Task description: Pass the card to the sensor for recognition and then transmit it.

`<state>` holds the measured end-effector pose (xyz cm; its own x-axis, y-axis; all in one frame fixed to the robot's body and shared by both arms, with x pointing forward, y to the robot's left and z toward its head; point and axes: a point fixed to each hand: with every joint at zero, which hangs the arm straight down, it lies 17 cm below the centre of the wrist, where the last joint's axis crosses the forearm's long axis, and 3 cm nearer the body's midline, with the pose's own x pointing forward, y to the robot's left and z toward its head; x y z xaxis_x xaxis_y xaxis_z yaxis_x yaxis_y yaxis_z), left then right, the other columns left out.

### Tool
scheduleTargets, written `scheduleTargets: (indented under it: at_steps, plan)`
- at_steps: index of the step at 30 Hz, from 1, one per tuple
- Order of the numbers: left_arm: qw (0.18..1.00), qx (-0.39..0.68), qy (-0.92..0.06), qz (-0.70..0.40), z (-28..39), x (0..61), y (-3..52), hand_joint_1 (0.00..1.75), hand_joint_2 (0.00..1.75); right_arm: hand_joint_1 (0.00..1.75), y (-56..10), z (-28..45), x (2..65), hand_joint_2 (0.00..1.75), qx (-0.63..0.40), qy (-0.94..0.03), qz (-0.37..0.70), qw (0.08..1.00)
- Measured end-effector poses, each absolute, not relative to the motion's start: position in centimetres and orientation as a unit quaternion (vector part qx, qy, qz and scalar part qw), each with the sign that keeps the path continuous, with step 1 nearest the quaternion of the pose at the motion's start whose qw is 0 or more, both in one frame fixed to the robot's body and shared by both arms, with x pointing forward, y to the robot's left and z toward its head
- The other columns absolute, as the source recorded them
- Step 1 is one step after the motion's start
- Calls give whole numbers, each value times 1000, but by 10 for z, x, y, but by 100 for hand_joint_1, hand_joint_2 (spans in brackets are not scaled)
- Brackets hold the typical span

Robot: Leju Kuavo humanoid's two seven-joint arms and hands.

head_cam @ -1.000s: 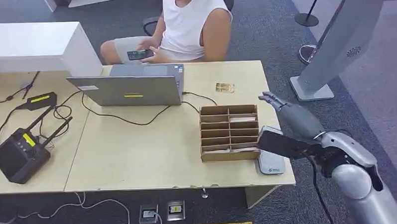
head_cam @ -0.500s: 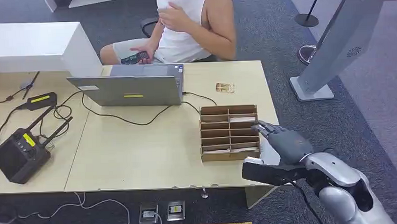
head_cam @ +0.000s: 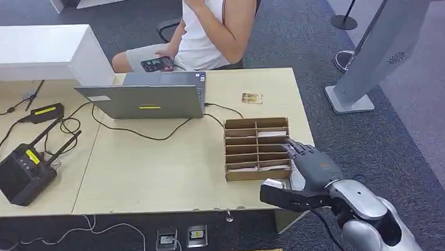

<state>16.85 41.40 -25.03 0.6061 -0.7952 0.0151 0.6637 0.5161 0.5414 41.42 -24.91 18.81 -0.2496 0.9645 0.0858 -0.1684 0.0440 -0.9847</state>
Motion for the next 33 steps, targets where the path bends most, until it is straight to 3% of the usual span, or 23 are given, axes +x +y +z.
scheduleTargets:
  at_steps: [33]
  plan:
    - [861, 251, -144, -418, -250, 174, 402, 0, 0, 0, -230, 153, 437, 175, -374, -585, 521, 497]
